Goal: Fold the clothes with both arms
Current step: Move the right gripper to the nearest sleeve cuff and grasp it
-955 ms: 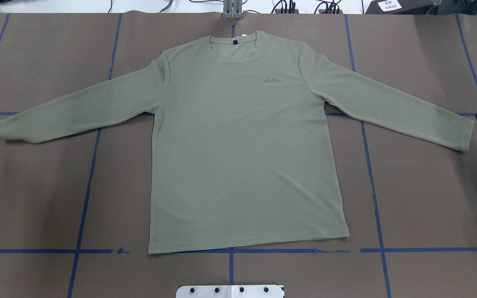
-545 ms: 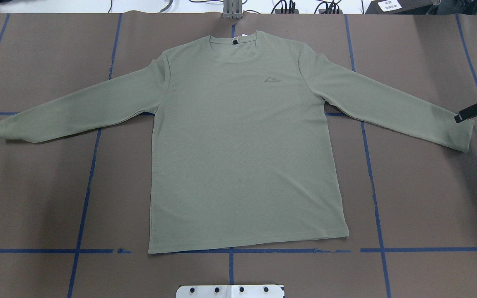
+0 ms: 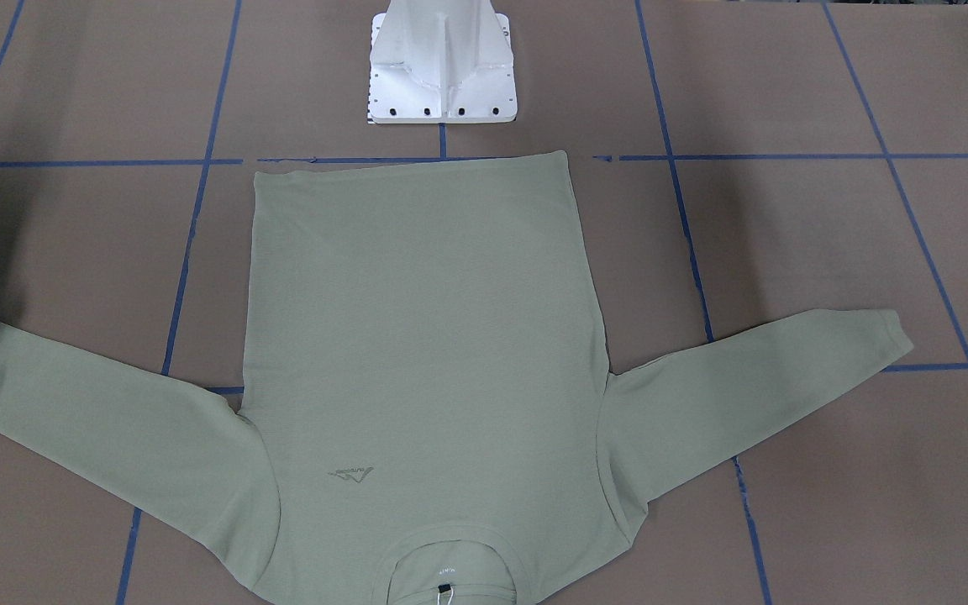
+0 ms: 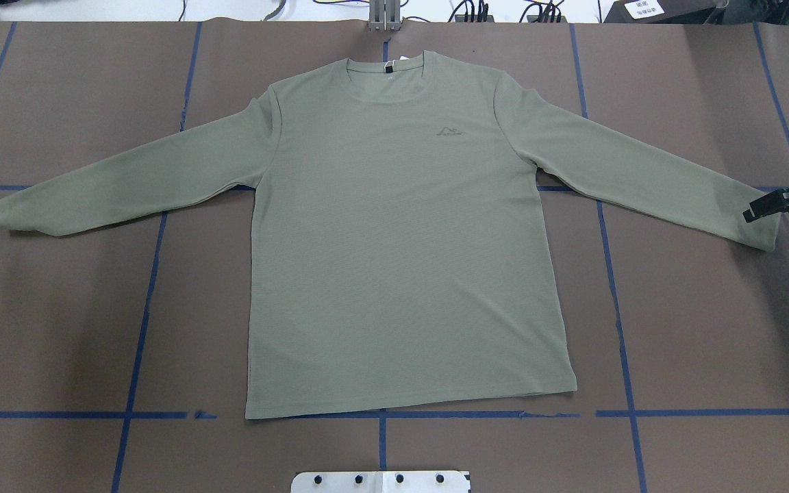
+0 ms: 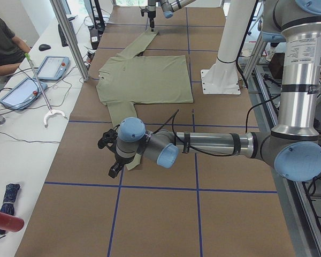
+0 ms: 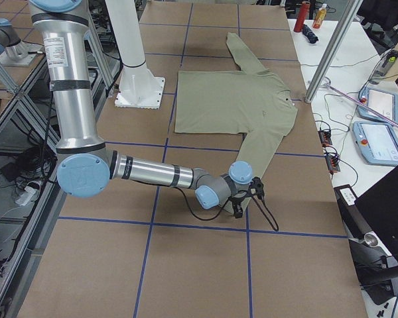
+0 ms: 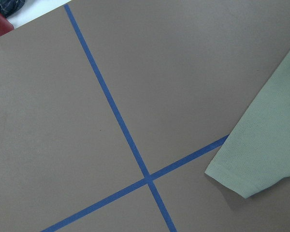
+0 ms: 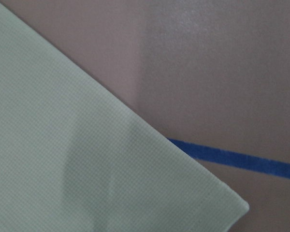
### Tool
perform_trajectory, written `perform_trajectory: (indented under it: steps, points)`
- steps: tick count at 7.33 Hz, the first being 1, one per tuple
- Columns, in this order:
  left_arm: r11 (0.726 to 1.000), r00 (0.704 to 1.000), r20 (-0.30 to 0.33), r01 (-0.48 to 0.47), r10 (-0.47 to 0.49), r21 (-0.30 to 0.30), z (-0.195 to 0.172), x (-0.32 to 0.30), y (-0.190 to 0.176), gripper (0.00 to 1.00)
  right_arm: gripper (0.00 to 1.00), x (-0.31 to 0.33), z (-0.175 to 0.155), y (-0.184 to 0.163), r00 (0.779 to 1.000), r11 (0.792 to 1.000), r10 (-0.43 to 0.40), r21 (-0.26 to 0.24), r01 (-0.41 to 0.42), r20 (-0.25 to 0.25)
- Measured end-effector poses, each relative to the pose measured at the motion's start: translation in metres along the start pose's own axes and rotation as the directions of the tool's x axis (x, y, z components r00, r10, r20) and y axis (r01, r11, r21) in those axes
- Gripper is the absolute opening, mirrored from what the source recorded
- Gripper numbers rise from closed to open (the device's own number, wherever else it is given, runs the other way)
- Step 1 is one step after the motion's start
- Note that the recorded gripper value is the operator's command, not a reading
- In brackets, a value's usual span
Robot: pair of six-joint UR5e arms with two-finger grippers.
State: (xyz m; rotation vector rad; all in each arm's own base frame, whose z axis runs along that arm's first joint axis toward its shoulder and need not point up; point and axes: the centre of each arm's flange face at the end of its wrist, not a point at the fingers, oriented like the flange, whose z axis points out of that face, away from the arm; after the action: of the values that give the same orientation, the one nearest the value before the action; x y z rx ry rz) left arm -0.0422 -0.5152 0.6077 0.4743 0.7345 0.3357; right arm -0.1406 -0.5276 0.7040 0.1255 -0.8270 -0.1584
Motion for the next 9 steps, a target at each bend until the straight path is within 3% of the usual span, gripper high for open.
perform_trajectory:
  steps: [2,3,4,8,9]
  points:
    - [1.0,1.0,0.0,0.0,0.0,-0.001,0.0003,-0.0004,0.0009,1.0,0.99,0.0058,0.0025,0.0094,1.0,1.0,0.01,-0.01,-0.01,-0.004]
    - [1.0,1.0,-0.001,0.001,-0.001,-0.002,0.0008,-0.0009,0.0017,1.0,0.88,0.0055,0.0023,0.009,1.0,1.0,0.011,-0.01,-0.011,-0.005]
    - [1.0,1.0,-0.001,0.002,-0.002,-0.003,0.0013,-0.0012,0.0022,1.0,0.67,0.0049,0.0021,0.0077,1.0,1.0,0.012,-0.011,-0.012,-0.006]
    - [1.0,1.0,-0.001,0.004,-0.004,-0.004,0.0016,-0.002,0.0025,1.0,0.3,0.0065,0.0027,0.009,1.0,1.0,0.019,-0.016,-0.019,-0.006]
    - [1.0,1.0,-0.001,0.003,-0.003,-0.004,0.0016,-0.0019,0.0022,1.0,0.11,0.0074,0.0025,0.0095,1.0,1.0,0.021,-0.016,-0.021,-0.007]
